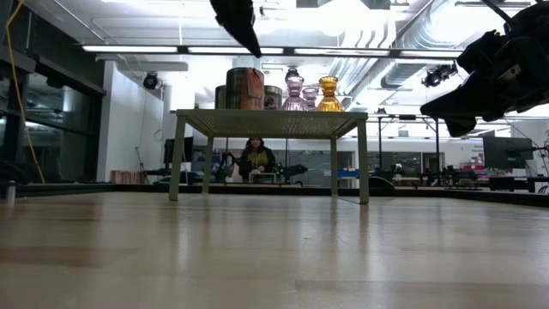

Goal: Pick & Place candle stick holders
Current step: Return to Home Position

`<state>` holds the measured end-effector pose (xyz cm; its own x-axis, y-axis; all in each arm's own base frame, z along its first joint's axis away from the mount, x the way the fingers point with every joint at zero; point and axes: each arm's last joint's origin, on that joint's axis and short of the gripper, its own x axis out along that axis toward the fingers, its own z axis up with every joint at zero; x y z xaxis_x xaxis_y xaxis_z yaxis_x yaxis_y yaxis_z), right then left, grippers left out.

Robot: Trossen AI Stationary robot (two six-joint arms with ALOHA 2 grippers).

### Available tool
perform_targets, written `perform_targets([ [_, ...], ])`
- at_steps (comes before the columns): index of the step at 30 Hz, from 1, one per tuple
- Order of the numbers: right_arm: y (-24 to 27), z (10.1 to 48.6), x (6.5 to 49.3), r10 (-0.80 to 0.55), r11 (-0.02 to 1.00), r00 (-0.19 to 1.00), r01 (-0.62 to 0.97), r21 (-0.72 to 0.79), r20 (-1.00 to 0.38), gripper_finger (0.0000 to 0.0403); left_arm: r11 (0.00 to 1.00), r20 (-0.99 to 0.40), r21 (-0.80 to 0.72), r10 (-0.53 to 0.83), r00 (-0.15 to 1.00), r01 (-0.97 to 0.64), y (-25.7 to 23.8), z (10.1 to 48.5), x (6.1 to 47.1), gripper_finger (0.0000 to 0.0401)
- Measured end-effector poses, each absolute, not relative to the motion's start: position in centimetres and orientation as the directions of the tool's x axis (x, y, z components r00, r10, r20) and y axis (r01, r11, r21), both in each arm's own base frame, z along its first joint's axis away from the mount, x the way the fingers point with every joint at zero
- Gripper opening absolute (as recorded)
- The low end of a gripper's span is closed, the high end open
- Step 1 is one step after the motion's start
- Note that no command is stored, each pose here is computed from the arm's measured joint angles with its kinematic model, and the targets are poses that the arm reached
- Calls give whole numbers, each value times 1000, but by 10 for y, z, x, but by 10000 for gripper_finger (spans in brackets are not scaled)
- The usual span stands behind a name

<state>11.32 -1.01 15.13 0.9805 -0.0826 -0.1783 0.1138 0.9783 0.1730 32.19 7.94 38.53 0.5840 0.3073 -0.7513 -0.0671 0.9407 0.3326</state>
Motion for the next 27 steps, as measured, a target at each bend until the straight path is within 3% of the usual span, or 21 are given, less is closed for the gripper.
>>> perform_targets([
  [5, -10, 151, 113, -82, 978, 980, 114, 173, -179, 1, 930, -762, 354, 349, 546, -99, 69, 368, 326, 5],
  [15, -10, 151, 113, -82, 978, 980, 114, 173, -179, 1, 879, -676, 433, 464, 573, -201, 11, 357, 338, 1],
  [22, -10, 151, 113, -83, 978, 980, 114, 173, -179, 1, 915, -667, 380, 375, 644, -139, -37, 337, 333, 1],
  [27, -10, 151, 113, -82, 978, 980, 114, 173, -184, 1, 926, -586, 341, 342, 735, -159, -44, 335, 320, 0],
])
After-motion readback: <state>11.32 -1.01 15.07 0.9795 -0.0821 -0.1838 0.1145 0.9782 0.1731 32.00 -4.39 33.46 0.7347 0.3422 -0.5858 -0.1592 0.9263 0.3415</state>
